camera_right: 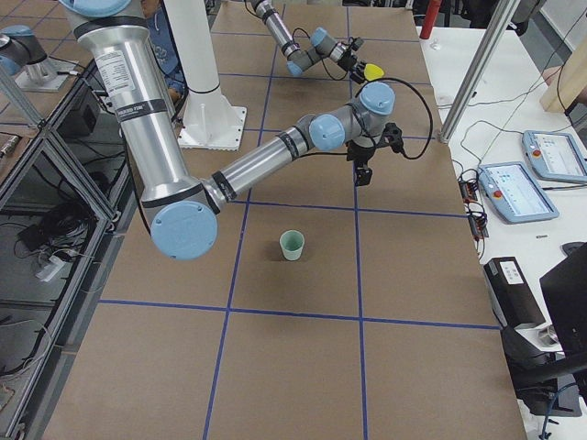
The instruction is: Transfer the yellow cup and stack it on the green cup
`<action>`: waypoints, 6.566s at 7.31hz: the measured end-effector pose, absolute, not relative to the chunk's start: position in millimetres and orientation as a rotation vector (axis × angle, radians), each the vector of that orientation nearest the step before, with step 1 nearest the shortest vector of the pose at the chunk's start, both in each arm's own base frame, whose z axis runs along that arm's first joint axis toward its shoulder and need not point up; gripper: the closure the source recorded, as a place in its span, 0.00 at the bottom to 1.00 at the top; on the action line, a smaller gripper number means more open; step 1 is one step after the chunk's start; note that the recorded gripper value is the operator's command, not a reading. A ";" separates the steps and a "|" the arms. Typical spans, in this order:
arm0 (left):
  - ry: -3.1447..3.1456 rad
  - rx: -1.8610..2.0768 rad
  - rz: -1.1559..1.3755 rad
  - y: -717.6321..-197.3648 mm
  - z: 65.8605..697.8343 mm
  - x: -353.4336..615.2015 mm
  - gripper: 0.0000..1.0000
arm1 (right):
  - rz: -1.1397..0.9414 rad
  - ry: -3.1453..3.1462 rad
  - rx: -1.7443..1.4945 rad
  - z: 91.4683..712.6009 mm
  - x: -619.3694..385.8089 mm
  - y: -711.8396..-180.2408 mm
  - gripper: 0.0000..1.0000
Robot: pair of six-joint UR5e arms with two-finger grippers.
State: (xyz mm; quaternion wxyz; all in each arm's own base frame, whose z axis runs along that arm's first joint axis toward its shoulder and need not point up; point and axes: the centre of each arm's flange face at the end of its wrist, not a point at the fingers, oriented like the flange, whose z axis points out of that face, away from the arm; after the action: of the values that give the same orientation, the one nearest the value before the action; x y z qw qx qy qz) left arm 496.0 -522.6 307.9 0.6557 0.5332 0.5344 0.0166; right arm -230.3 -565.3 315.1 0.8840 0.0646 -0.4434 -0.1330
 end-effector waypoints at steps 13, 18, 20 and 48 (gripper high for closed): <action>1.157 1.483 0.450 -442.5 268.0 537.9 0.23 | -0.169 -1.240 0.155 161.5 -450.9 -535.8 0.18; 1.170 1.488 0.451 -438.2 259.9 543.3 0.23 | -0.198 -1.242 0.108 165.9 -469.6 -520.4 0.24; 1.171 1.488 0.451 -438.2 259.0 543.7 0.23 | -0.206 -1.243 0.101 166.4 -474.5 -515.8 0.47; 0.843 0.407 -0.031 -619.7 542.7 199.9 0.00 | -0.088 -0.871 -0.006 540.2 -74.2 -408.5 1.00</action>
State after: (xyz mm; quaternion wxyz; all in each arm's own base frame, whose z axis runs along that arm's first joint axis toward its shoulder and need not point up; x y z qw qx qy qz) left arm 199.9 -619.7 542.7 0.8924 0.1959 0.4063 -0.0149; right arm -74.2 -408.5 540.2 0.9057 -0.0031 -0.4218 -0.0425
